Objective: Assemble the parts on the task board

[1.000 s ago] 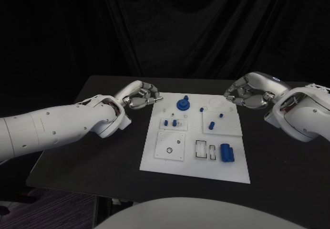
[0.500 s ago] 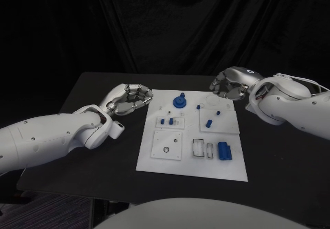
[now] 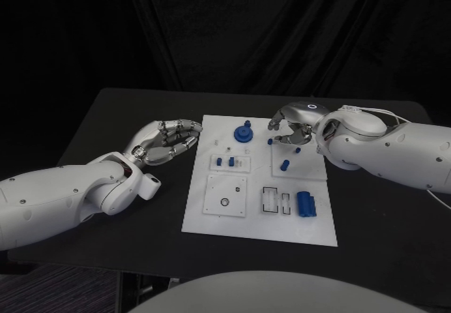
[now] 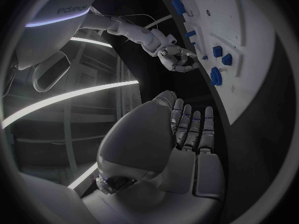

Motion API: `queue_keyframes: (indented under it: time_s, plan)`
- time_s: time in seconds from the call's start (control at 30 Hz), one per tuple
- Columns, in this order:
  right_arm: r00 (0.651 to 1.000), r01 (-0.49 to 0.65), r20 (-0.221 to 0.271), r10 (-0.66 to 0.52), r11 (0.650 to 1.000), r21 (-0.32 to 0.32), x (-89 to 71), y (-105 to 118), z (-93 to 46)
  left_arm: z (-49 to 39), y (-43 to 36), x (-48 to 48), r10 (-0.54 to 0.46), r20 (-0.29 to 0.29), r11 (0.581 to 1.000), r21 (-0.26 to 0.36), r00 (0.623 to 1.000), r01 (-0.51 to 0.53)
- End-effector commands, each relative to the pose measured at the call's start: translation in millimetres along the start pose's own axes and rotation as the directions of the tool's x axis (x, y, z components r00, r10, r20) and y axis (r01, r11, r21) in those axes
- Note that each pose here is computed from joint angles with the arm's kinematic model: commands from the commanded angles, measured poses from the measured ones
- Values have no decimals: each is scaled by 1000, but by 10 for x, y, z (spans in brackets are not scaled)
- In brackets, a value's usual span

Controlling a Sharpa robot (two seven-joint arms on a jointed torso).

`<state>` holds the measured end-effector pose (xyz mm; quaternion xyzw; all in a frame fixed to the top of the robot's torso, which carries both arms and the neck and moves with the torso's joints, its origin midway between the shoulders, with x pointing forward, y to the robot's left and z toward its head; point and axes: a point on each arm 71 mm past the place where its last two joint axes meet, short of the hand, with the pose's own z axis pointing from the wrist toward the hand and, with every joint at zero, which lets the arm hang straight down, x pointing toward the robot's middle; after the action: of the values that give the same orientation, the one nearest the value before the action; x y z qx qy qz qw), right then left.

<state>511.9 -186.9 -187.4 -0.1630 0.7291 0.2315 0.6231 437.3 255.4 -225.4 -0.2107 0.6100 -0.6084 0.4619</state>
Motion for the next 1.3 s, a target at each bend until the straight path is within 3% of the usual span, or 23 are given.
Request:
queue_keyframes:
  time_s: [0.03,0.43,0.63,0.8,0.93,1.03,1.1,1.23,1.3]
  plan:
    - [999,30,-34,-30,999,13,34,10,-7,-26,-158,5,-60,-8,976,211,998,60]
    - [999,28,-45,-28,999,15,49,22,-26,-38,-139,14,-74,-15,979,188,997,75]
    - [1000,25,-17,-25,999,21,29,9,-35,-33,-133,25,-73,-13,980,182,997,74]
    - [996,14,85,-14,1000,5,-57,-23,-124,-27,-138,29,-58,6,982,182,998,56]
    - [972,15,237,-7,999,-32,-234,-61,-288,-11,-143,-12,-22,34,984,180,999,15]
    - [937,25,348,-3,998,-59,-419,-83,-427,91,-181,-122,63,29,978,195,998,-67]
    - [921,20,388,7,998,-65,-494,-103,-506,211,-224,-207,126,23,970,205,992,-128]
    - [902,-3,430,34,997,-72,-557,-146,-618,455,-310,-337,243,7,946,221,970,-239]
    - [894,-21,446,54,997,-77,-570,-164,-659,613,-374,-382,351,-19,912,233,936,-337]
